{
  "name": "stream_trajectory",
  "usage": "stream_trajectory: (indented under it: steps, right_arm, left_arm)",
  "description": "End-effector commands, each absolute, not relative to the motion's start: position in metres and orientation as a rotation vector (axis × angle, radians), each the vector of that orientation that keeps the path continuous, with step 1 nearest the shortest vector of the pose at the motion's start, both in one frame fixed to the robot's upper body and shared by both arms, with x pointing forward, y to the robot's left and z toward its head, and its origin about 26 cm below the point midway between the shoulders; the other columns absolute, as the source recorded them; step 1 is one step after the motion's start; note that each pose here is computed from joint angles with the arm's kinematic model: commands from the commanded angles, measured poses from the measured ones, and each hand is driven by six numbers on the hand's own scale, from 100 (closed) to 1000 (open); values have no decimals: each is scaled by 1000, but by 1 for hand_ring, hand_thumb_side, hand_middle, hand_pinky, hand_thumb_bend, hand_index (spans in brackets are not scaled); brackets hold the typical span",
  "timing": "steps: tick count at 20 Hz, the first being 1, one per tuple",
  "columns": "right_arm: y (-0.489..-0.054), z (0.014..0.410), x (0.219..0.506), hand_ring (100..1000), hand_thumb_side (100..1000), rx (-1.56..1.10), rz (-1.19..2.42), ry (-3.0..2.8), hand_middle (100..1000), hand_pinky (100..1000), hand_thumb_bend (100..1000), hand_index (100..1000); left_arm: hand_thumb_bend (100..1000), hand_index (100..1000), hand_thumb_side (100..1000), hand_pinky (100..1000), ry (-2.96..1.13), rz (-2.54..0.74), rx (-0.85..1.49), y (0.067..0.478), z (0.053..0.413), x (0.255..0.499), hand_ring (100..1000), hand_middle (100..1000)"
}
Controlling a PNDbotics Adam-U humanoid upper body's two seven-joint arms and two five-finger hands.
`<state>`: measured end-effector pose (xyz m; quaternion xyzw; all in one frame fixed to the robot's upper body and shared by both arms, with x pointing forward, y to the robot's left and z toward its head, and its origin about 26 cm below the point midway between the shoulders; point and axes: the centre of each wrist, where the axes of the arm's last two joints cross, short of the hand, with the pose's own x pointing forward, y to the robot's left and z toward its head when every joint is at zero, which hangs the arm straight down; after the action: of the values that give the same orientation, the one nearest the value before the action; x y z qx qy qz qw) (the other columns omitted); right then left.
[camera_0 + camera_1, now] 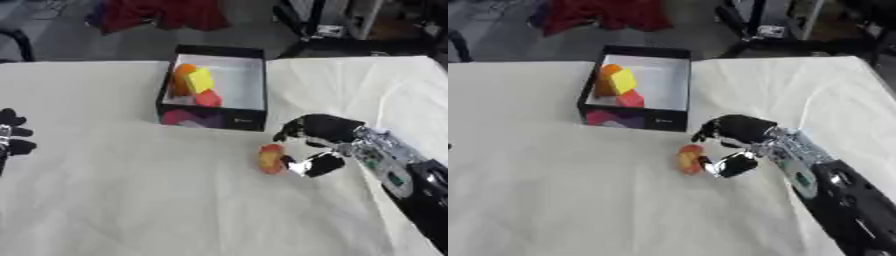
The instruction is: Pick up objects on the table and place them in the box.
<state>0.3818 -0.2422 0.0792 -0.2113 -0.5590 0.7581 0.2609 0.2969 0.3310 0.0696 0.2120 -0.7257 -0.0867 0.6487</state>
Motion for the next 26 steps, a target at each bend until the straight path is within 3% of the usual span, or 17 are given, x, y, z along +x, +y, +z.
stream_trajectory:
  steps: [1, 22, 23, 24, 26]
  right_arm:
    - [-236, 94, 385, 787, 687, -648, 2108, -1537, 681, 846, 100, 841]
    - [-234, 72, 396, 806, 688, -727, 2187, -1460, 712, 856, 127, 834]
    - [-235, 71, 396, 808, 480, -730, 2183, -1456, 710, 856, 105, 689]
    - [-236, 70, 397, 808, 469, -732, 2179, -1451, 711, 856, 104, 683]
    - [-238, 68, 398, 808, 296, -736, 2161, -1451, 708, 854, 100, 565]
  left_arm:
    - [337, 770, 951, 664, -1680, -211, 492, 331, 80, 298, 555, 584]
    - [329, 770, 953, 664, -1692, -210, 488, 328, 83, 299, 555, 583]
    - [321, 770, 957, 665, -1693, -209, 489, 328, 83, 299, 557, 584]
    - [320, 770, 957, 666, -1694, -208, 490, 328, 84, 299, 557, 584]
    - [315, 771, 959, 667, -1696, -209, 487, 328, 84, 300, 568, 590]
